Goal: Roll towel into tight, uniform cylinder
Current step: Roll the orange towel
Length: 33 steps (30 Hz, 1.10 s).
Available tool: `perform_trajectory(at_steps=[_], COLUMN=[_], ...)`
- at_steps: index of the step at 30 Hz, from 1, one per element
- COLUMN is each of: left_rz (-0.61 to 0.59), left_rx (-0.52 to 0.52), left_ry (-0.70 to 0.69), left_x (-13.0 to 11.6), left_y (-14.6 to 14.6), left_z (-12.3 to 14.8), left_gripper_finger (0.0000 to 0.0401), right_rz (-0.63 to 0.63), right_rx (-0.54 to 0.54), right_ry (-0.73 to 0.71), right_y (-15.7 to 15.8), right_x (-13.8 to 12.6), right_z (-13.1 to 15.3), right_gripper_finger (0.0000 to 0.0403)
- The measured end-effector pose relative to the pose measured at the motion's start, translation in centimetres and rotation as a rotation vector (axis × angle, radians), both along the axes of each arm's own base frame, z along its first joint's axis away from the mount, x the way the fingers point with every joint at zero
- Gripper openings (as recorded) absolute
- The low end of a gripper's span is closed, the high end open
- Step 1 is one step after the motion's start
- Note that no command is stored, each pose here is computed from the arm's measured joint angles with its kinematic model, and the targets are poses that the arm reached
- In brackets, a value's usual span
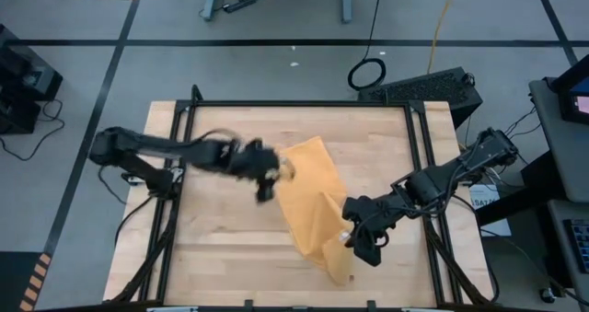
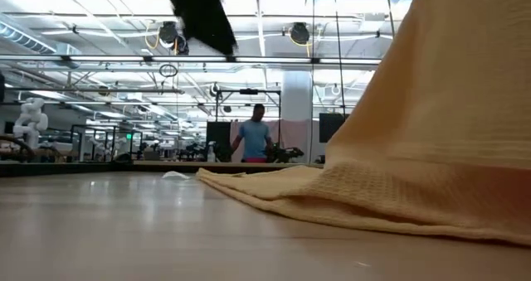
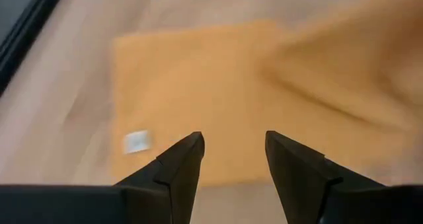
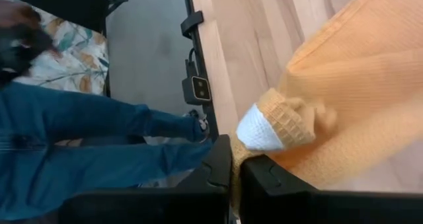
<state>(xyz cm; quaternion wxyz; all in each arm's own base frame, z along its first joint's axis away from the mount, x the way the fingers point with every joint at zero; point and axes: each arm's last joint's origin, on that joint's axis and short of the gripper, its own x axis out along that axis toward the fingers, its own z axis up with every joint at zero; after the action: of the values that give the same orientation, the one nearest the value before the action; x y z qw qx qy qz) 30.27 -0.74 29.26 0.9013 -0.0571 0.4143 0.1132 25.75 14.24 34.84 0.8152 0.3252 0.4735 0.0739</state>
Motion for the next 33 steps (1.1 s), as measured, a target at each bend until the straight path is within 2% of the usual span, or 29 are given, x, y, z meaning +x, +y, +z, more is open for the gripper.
perform_trajectory(at_steps=[3, 6, 11, 14, 25, 28, 33], left_rz=[0.134, 0.204, 0.311, 0.378, 0.387, 0.369, 0.361], left_rx=[-0.090, -0.183, -0.297, -0.330, -0.328, -0.319, -0.336], left_ry=[0.097, 0.219, 0.359, 0.399, 0.437, 0.440, 0.439], left_x=[1.4, 2.3, 2.6, 2.5, 3.1, 3.1, 3.3], left_y=[5.1, 9.2, 13.4, 14.2, 14.4, 14.3, 14.3], left_z=[-2.9, -6.8, -12.2, -13.8, -15.9, -16.0, -15.7], left_gripper_finger=[0.0179, 0.0179, 0.0180, 0.0180, 0.0178, 0.0152, 0.0077], right_rz=[0.000, -0.004, -0.016, -0.011, 0.016, 0.025, 0.030], right_rx=[0.000, -0.008, -0.035, -0.044, -0.071, -0.077, -0.082], right_ry=[-0.001, -0.007, -0.024, -0.029, -0.035, -0.039, -0.040], right_y=[0.0, 0.0, -0.1, -0.1, -0.1, -0.1, -0.1], right_x=[0.0, 0.0, 0.1, 0.1, 0.0, 0.0, 0.0], right_z=[0.0, 0.0, 0.0, 0.0, -0.1, -0.1, -0.1], right_gripper_finger=[0.0000, 0.0000, 0.0000, 0.0000, 0.0000, 0.0000, 0.0000])
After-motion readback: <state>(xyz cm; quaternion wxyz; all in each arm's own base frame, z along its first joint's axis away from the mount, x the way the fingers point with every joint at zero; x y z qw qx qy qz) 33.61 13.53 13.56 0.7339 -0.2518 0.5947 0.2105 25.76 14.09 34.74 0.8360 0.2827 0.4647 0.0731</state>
